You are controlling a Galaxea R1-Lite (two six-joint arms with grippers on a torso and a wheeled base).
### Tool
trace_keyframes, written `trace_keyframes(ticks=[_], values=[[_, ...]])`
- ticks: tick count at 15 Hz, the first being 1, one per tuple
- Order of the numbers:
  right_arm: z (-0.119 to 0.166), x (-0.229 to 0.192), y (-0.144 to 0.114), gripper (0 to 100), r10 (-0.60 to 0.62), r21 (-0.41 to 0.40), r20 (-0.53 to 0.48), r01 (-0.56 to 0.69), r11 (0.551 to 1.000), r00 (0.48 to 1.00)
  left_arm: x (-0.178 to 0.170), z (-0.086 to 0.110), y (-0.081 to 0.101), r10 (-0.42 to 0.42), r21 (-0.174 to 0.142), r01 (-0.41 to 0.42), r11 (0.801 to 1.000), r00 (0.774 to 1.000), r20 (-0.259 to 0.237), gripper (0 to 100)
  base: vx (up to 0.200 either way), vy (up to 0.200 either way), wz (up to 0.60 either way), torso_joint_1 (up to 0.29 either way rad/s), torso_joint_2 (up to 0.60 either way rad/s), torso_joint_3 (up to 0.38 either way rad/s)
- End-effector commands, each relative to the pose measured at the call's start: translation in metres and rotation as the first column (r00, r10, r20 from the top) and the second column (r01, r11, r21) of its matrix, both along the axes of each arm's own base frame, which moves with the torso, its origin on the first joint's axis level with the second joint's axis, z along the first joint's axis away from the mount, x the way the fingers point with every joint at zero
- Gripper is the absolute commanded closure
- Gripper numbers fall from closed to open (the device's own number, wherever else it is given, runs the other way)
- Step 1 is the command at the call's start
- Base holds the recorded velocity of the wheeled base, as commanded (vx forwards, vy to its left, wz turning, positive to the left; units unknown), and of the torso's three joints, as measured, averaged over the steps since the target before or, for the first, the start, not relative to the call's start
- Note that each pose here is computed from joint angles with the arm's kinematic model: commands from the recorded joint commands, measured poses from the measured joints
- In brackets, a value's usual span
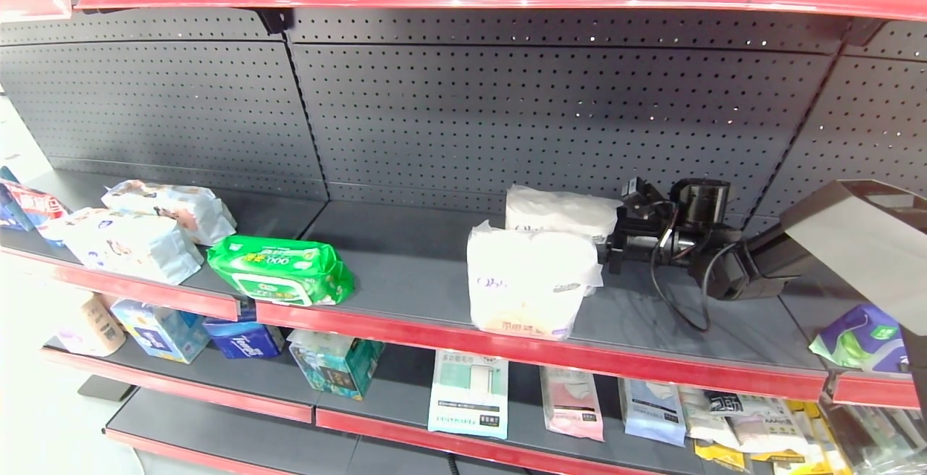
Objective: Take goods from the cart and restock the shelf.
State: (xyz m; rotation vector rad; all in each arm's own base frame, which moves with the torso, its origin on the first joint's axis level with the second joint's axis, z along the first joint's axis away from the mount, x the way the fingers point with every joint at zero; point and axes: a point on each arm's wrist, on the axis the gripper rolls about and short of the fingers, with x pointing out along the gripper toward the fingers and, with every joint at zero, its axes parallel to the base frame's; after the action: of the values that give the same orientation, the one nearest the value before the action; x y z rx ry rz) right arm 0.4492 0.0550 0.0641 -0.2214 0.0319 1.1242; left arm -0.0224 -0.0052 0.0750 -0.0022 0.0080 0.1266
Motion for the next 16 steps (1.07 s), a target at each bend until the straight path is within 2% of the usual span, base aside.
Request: trace_keyframes(ticks=[1, 5, 7, 16], values=[[0.000, 0.000, 0.002, 100, 0.014, 0.007, -0.003, -0.014, 1.000, 1.000, 0.000, 0.000, 0.000, 0.001, 0.000, -0.001, 1.000, 1.000, 0.000, 0, 0.000, 0.000, 0.00, 0.000, 0.00, 0.000], [0.004, 0.003, 0.011, 100, 0.024, 0.013, 0.009, -0.024, 1.000, 1.000, 0.000, 0.000, 0.000, 0.001, 0.000, -0.001, 1.000, 1.000, 0.000, 0, 0.000, 0.000, 0.00, 0.000, 0.00, 0.000], [0.004, 0.005, 0.010, 100, -0.037, -0.001, 0.013, 0.037, 0.999, 0.999, 0.000, 0.000, 0.000, 0.001, 0.000, -0.001, 1.000, 1.000, 0.000, 0, 0.000, 0.000, 0.00, 0.000, 0.00, 0.000], [0.000, 0.002, -0.002, 100, -0.062, -0.012, 0.005, 0.062, 0.998, 0.998, 0.000, 0.000, 0.000, 0.001, 0.000, -0.001, 1.000, 1.000, 0.000, 0, 0.000, 0.000, 0.00, 0.000, 0.00, 0.000]])
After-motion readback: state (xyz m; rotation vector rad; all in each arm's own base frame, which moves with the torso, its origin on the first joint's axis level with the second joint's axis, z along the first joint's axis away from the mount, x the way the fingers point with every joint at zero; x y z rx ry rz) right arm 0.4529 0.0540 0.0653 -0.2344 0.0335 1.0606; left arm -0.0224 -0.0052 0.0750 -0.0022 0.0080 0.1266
